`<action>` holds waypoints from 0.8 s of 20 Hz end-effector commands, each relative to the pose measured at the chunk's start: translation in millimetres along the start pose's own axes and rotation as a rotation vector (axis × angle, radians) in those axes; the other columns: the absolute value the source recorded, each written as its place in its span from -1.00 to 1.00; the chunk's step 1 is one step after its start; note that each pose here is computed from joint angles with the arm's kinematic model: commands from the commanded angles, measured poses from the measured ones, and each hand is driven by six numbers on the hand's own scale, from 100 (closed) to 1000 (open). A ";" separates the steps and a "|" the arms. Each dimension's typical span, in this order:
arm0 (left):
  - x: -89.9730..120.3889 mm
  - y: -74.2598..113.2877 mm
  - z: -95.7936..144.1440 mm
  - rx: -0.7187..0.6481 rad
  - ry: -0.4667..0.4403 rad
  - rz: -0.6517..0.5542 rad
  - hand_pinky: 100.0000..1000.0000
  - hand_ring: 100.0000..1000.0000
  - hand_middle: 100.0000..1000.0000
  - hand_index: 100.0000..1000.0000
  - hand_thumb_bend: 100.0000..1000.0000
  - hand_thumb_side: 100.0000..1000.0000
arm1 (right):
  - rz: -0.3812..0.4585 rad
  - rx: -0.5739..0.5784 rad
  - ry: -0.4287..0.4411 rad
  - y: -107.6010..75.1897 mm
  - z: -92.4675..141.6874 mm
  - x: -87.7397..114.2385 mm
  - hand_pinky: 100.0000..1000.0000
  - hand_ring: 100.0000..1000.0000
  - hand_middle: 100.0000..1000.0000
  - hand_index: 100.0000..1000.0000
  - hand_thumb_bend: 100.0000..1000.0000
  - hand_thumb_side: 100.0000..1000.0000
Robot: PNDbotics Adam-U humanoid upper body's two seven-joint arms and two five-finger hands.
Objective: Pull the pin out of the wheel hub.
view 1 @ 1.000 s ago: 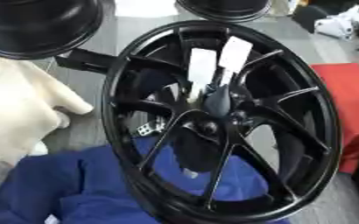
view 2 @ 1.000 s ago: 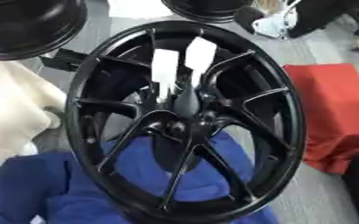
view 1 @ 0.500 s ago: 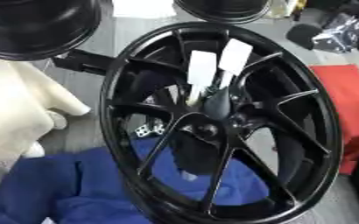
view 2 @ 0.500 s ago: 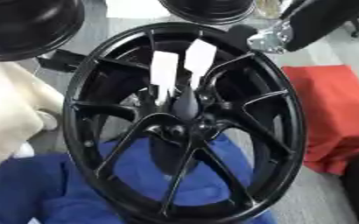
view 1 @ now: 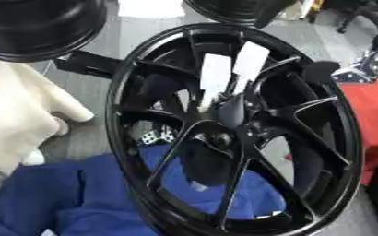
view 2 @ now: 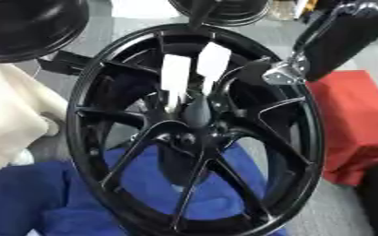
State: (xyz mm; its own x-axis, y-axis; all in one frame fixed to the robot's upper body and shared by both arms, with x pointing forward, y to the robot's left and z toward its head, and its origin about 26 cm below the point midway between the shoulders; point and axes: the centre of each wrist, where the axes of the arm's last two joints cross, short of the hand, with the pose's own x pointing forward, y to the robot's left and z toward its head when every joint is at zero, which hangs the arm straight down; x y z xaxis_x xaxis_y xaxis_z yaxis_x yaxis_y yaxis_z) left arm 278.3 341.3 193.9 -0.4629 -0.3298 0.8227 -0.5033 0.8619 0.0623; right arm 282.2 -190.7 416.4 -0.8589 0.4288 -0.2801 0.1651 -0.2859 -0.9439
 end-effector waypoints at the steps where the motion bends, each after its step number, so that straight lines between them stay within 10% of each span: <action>1: 8.4 0.6 -3.2 -0.003 -0.029 0.007 0.62 0.57 0.55 0.69 0.10 0.14 | 0.046 -0.009 0.020 -9.0 3.9 0.2 0.81 0.76 0.62 0.70 -0.56 -1.00; 16: 8.4 -1.1 -2.9 -0.002 -0.028 0.015 0.62 0.56 0.54 0.67 0.08 0.14 | 0.112 0.003 0.036 -3.1 -10.6 -10.7 0.79 0.76 0.60 0.68 -0.51 -1.00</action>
State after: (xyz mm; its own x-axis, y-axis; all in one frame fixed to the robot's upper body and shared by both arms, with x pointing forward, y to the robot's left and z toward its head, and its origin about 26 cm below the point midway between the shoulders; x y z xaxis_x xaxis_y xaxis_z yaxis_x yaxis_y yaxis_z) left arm 279.2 339.7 194.4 -0.4668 -0.3194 0.8247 -0.4994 0.8648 0.0523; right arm 298.3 -182.9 412.3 -0.8367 0.4157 -0.3566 0.2279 -0.3278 -0.9169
